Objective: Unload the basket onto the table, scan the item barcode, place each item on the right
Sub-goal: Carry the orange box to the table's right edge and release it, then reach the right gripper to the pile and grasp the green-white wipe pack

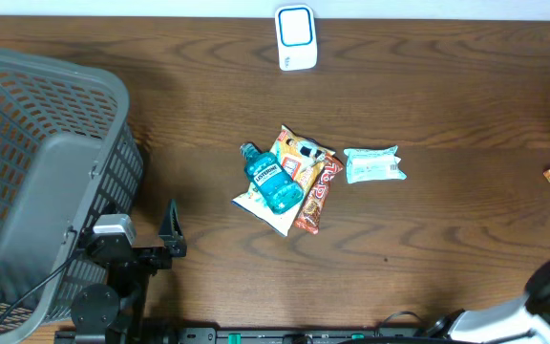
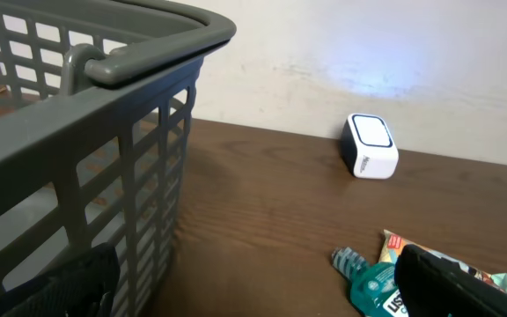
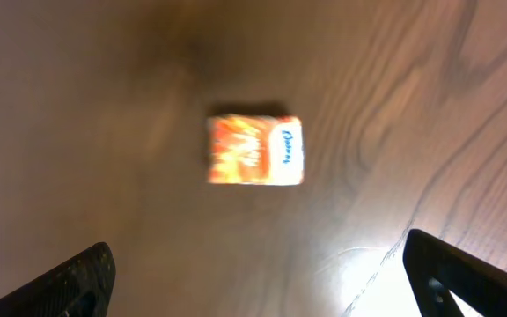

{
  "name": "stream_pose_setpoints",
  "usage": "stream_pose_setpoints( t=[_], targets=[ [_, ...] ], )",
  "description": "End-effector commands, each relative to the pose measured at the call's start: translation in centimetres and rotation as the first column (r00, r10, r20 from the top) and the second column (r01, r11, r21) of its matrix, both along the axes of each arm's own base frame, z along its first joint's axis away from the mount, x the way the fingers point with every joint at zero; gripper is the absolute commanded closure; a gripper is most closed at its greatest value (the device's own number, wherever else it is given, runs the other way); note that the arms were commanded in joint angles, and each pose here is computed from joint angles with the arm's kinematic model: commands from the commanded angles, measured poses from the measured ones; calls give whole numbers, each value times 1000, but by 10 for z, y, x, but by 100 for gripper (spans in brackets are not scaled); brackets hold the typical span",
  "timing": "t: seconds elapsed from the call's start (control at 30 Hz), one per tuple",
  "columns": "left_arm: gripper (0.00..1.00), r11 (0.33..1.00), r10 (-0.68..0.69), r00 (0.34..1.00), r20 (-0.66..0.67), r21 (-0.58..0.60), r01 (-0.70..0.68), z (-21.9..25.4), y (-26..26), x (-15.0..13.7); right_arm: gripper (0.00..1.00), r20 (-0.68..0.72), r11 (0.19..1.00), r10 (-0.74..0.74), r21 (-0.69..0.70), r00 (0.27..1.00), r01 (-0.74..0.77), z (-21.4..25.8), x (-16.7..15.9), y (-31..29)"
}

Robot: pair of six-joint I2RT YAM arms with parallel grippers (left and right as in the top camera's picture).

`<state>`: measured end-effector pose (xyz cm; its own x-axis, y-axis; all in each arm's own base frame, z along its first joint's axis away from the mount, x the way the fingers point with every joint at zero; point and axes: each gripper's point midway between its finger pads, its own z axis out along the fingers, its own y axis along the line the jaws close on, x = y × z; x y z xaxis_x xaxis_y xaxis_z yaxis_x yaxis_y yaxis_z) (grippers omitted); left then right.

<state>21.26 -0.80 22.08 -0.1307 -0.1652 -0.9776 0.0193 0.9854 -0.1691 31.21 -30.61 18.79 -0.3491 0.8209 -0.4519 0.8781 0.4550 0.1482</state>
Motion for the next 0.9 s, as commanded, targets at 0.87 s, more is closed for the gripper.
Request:
stream_pose_setpoints(
  t=[0.87],
  targets=[
    [0,1000,5,1000,17,-4,-5,5,1,-2,2,-345,343,871,-81,349,-936,-31,85,422]
  ],
)
